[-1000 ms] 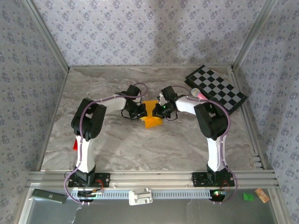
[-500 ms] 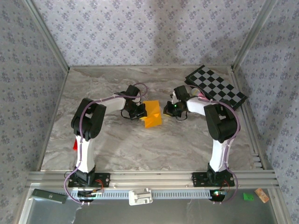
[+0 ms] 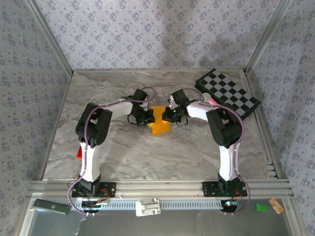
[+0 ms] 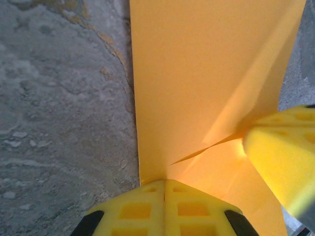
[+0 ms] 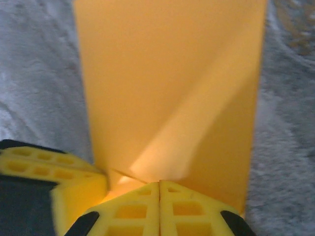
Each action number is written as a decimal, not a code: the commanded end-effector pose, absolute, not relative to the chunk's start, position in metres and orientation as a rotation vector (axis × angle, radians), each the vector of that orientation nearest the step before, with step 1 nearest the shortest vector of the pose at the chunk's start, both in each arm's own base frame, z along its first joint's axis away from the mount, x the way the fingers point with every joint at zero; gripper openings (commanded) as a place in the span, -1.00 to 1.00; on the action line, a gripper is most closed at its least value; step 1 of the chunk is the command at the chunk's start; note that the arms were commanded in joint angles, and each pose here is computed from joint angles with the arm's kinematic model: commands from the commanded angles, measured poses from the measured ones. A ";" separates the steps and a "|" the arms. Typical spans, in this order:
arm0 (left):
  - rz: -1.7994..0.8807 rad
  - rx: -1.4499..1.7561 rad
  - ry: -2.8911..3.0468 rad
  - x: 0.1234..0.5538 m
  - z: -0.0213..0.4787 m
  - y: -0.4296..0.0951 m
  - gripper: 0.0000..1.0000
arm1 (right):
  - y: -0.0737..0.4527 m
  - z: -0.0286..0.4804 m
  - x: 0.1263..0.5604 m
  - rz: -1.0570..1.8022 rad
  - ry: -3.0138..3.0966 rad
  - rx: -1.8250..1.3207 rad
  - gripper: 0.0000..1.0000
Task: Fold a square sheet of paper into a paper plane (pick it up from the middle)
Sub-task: Fold the triangle a second time at the center of the table.
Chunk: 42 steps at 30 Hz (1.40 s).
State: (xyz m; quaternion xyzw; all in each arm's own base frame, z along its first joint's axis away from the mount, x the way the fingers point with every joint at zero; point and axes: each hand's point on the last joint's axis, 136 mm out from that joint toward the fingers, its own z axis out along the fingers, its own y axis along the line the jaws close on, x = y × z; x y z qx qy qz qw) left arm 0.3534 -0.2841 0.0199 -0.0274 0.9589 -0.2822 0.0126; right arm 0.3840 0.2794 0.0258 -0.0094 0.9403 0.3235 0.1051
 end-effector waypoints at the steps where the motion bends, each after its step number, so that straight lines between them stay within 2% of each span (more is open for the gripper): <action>1: -0.593 -0.180 3.157 0.330 -0.031 -0.243 -1.00 | 0.264 0.014 0.385 0.944 2.805 0.049 -0.85; 8: -0.594 -0.181 3.154 0.331 -0.033 -0.240 -1.00 | 0.211 0.012 0.388 0.865 2.804 0.161 -0.86; 10: -0.602 -0.172 3.151 0.333 -0.031 -0.241 -1.00 | 0.207 0.026 0.393 0.857 2.769 0.146 -0.86; 15: -0.632 -0.157 3.133 0.338 -0.025 -0.246 -1.00 | 0.232 0.062 0.397 0.918 2.696 0.039 -0.85; 18: -0.657 -0.147 3.125 0.340 -0.023 -0.250 -1.00 | 0.260 0.067 0.389 0.983 2.702 -0.022 -0.85; 26: -0.703 -0.133 3.119 0.342 -0.019 -0.256 -1.00 | 0.301 0.040 0.367 1.069 2.782 -0.056 -0.88; 35: -0.742 -0.132 3.105 0.346 -0.011 -0.261 -1.00 | 0.286 0.001 0.353 0.976 2.905 -0.006 -0.90; 42: -0.874 -0.159 2.964 0.362 0.045 -0.274 -1.00 | 0.260 -0.032 0.332 0.805 3.033 0.031 -0.92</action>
